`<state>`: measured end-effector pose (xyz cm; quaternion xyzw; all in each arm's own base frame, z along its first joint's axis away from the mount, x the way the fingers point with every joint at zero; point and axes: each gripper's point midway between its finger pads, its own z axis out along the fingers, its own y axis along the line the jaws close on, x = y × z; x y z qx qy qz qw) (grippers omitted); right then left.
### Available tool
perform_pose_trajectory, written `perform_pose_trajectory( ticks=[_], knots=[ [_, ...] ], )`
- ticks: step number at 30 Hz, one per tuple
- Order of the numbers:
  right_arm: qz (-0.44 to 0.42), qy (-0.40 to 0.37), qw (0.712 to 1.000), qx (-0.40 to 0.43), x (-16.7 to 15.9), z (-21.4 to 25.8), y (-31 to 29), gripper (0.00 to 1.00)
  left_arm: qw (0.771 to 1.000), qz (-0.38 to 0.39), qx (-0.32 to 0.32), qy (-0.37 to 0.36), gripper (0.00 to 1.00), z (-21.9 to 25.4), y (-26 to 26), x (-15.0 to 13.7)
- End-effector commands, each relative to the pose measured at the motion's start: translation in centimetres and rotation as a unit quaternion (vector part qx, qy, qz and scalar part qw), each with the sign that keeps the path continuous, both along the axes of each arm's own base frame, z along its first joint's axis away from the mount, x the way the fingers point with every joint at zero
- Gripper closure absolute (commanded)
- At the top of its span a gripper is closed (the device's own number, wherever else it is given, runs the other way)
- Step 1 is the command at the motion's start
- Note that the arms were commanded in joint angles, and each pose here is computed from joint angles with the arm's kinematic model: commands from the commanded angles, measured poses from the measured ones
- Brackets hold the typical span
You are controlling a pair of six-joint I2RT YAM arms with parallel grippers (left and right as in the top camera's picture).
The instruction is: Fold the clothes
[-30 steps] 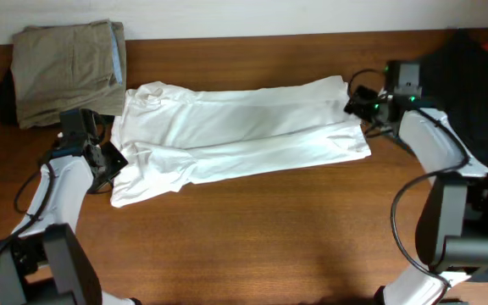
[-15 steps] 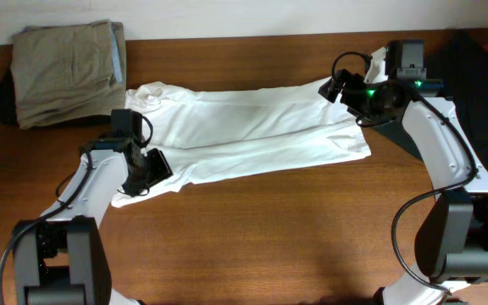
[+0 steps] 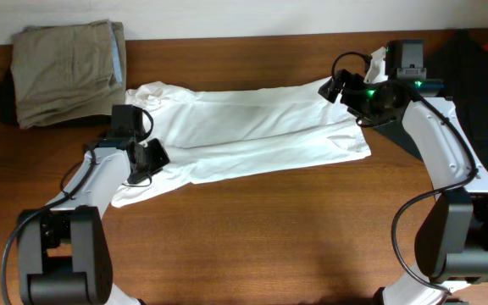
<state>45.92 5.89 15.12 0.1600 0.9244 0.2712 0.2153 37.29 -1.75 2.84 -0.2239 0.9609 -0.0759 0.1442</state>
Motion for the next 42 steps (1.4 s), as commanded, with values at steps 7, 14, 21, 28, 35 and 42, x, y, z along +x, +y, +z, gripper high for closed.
perform_pose_trajectory(
  ticks=[7,14,21,28,35,42],
  knots=[
    [0.0,-0.006,1.0,-0.017,0.2,0.1,-0.2,0.04,0.98,-0.009,-0.018,-0.198,1.0,6.3,-0.7,9.5],
    [0.001,-0.006,1.0,-0.017,0.2,0.1,-0.2,0.04,0.976,0.0,-0.001,-0.219,0.01,5.2,0.0,11.3],
    [0.023,-0.016,0.999,-0.016,0.3,0.3,2.1,0.21,0.998,-0.034,-0.02,-0.051,0.88,4.9,-2.9,1.8],
    [0.041,-0.017,0.999,-0.018,0.0,0.2,3.7,0.24,0.999,-0.012,-0.011,0.04,0.99,-2.1,-2.8,0.8],
    [0.034,-0.018,0.999,-0.029,0.2,0.1,3.3,0.24,1.0,0.001,-0.01,-0.019,1.0,-2.2,-1.9,4.0],
    [0.034,-0.018,0.999,-0.029,0.2,0.1,3.3,0.24,0.995,0.011,0.01,-0.095,0.99,-0.9,-1.2,7.5]
  ],
)
